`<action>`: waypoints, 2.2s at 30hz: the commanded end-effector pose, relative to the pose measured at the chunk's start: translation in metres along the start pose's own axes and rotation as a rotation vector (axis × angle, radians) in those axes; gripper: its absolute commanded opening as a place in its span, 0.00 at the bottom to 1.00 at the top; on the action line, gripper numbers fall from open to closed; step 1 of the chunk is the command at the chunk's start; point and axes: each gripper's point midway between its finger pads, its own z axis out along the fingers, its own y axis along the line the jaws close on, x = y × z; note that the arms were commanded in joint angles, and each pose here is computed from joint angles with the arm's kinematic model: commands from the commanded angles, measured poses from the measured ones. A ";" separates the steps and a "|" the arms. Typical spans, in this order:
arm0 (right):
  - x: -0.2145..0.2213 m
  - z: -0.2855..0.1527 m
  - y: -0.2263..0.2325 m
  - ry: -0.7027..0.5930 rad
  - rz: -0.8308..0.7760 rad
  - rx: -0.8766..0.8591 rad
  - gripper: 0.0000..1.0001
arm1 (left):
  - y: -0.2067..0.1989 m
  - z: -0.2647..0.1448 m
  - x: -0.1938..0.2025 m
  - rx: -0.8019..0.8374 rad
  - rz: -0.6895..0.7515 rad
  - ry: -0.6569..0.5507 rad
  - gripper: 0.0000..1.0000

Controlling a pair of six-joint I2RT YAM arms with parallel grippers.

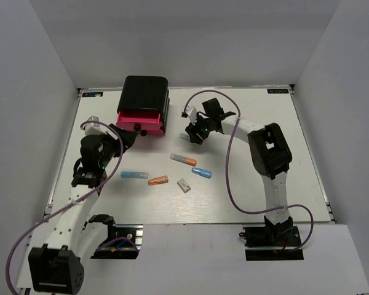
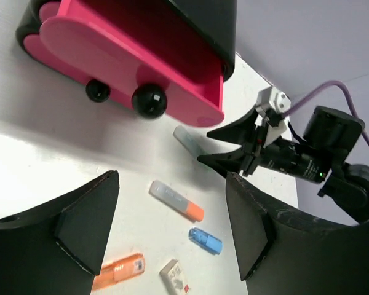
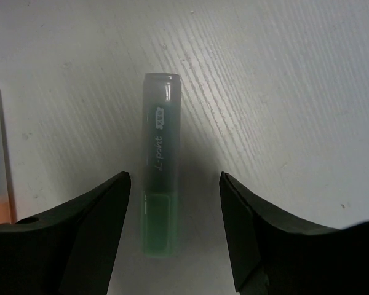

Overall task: Sort the stationery into containers
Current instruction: Pick up the stationery from the center of the board, then place the stationery in the drawer.

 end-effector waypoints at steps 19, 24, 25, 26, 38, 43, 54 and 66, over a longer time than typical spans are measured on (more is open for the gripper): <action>-0.072 -0.072 0.025 -0.152 -0.175 -0.043 0.04 | 0.079 -0.038 0.073 -0.277 -0.237 0.103 0.81; -0.143 -0.128 0.070 -0.421 -0.387 -0.114 0.04 | 0.089 -0.033 0.086 -0.307 -0.289 0.131 0.81; -0.155 -0.135 0.074 -0.460 -0.411 -0.117 0.04 | 0.091 -0.032 0.088 -0.314 -0.290 0.136 0.82; -0.167 -0.141 0.078 -0.492 -0.394 -0.128 0.04 | 0.093 -0.032 0.090 -0.325 -0.292 0.145 0.82; -0.279 -0.099 0.087 -0.768 -0.425 -0.093 0.04 | 0.101 -0.036 0.099 -0.351 -0.315 0.161 0.82; -0.315 -0.089 0.091 -0.820 -0.417 -0.077 0.04 | 0.101 -0.040 0.099 -0.358 -0.314 0.155 0.83; -0.307 -0.039 0.101 -0.781 -0.364 -0.132 0.21 | 0.112 -0.038 0.107 -0.399 -0.325 0.173 0.83; -0.312 -0.036 0.086 -0.771 -0.352 -0.084 0.56 | 0.124 -0.037 0.119 -0.533 -0.385 0.240 0.87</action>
